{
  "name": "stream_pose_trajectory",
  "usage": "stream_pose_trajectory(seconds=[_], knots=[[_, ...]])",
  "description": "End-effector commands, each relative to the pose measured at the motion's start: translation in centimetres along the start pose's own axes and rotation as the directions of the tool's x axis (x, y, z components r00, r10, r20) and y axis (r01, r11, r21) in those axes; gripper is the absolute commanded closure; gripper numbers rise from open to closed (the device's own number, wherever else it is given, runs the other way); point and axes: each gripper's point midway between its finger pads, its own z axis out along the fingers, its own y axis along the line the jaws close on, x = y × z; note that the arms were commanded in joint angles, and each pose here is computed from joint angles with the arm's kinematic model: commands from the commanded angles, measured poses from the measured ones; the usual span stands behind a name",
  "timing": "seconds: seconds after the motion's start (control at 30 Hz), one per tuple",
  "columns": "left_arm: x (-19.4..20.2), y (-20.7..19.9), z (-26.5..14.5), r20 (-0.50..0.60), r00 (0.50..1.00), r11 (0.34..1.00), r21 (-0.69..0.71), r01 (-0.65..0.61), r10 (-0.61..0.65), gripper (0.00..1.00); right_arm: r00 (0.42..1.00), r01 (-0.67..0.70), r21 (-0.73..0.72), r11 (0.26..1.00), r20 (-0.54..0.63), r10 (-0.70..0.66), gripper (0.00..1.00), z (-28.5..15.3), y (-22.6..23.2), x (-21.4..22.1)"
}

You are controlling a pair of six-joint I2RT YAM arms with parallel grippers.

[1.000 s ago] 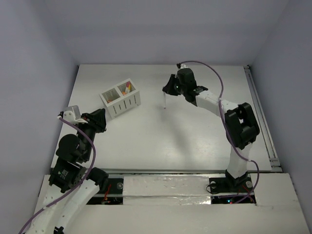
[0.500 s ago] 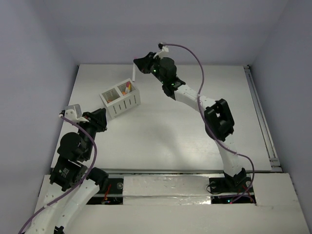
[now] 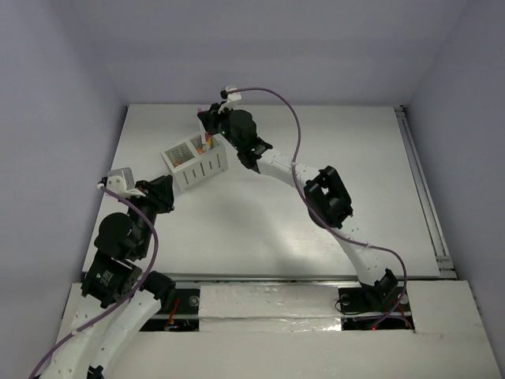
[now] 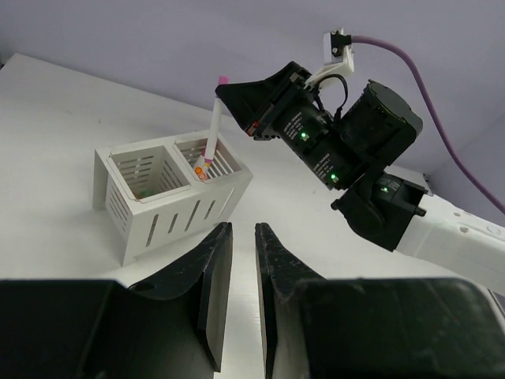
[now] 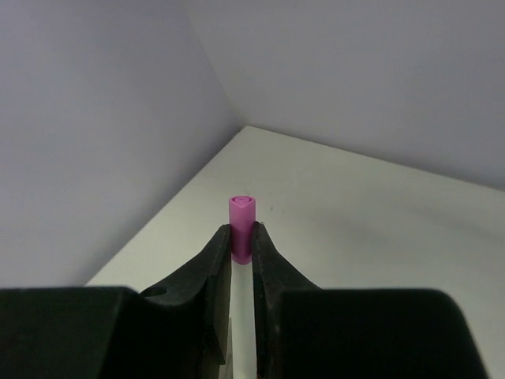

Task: Sort the stationery into containers
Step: Place the pen in the storage box.

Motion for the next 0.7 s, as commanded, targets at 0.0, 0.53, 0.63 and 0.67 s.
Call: stream_pose_trajectory(seconds=[0.0,0.53,0.63,0.67], knots=[[-1.4,-0.7,0.4,0.044,0.999,1.0,0.019,0.004,-0.005,0.84,0.986,0.12,0.019,0.993,0.111,-0.121,1.0,0.5,1.7,-3.4],[-1.3,-0.6,0.5,0.042,0.999,1.0,0.017,-0.002,0.001,0.84,0.977,0.168,0.052,0.984,0.128,-0.173,0.35,-2.6,1.9,-4.1],[-1.4,-0.4,0.5,0.046,0.999,1.0,0.008,-0.001,0.0,0.84,0.964,0.145,0.023,0.989,0.221,-0.146,0.26,-4.4,3.9,-9.5],[-1.2,-0.4,0.6,0.041,0.999,1.0,0.008,-0.002,0.002,0.84,0.967,0.145,0.023,0.989,0.207,-0.146,0.24,-5.3,3.6,-9.1]])
